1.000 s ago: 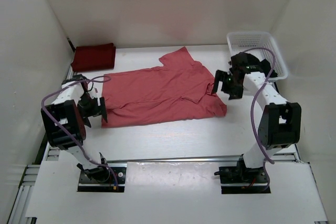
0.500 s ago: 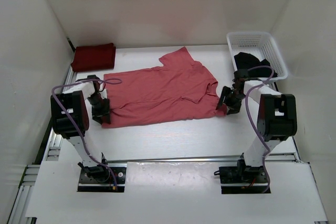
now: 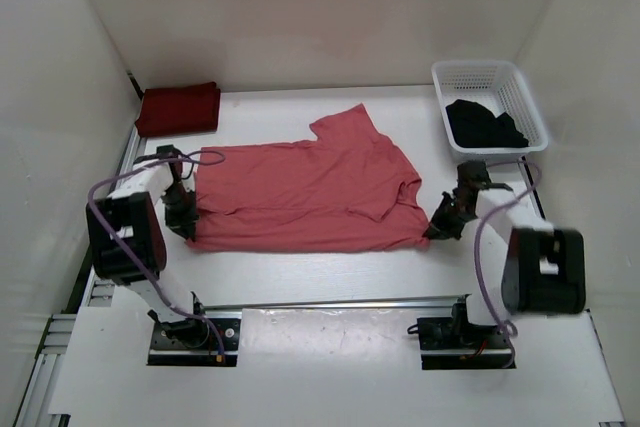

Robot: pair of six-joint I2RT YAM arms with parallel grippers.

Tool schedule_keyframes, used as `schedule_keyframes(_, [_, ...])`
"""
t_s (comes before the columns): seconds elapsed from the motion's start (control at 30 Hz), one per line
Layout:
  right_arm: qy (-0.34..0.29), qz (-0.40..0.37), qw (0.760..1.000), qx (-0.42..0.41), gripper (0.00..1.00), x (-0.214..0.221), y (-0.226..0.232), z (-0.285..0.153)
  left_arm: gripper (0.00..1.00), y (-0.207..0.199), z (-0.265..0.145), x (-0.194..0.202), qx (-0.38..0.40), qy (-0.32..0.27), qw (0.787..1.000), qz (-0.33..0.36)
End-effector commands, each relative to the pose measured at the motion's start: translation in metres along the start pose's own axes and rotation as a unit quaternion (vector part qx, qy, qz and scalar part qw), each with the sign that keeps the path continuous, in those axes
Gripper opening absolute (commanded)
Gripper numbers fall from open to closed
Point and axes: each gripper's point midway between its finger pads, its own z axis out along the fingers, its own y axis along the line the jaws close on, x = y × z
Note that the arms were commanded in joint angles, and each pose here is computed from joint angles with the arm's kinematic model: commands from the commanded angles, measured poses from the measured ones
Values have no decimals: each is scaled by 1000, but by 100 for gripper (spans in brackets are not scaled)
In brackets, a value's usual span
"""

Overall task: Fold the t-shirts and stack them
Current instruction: Fold the flattened tshirt in 1/3 of the way

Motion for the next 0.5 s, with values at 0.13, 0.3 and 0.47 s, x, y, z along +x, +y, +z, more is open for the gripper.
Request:
schedule_keyframes(0.13, [-33, 124, 991, 27, 0, 74, -40, -35, 16, 33, -14, 63, -72, 18, 997, -15])
schedule_keyframes(0.3, [-61, 182, 981, 31, 11, 92, -54, -35, 29, 50, -8, 90, -119, 36, 992, -17])
schedule_keyframes(0.47, [-50, 174, 983, 40, 29, 100, -60, -30, 60, 71, -29, 73, -181, -4, 983, -23])
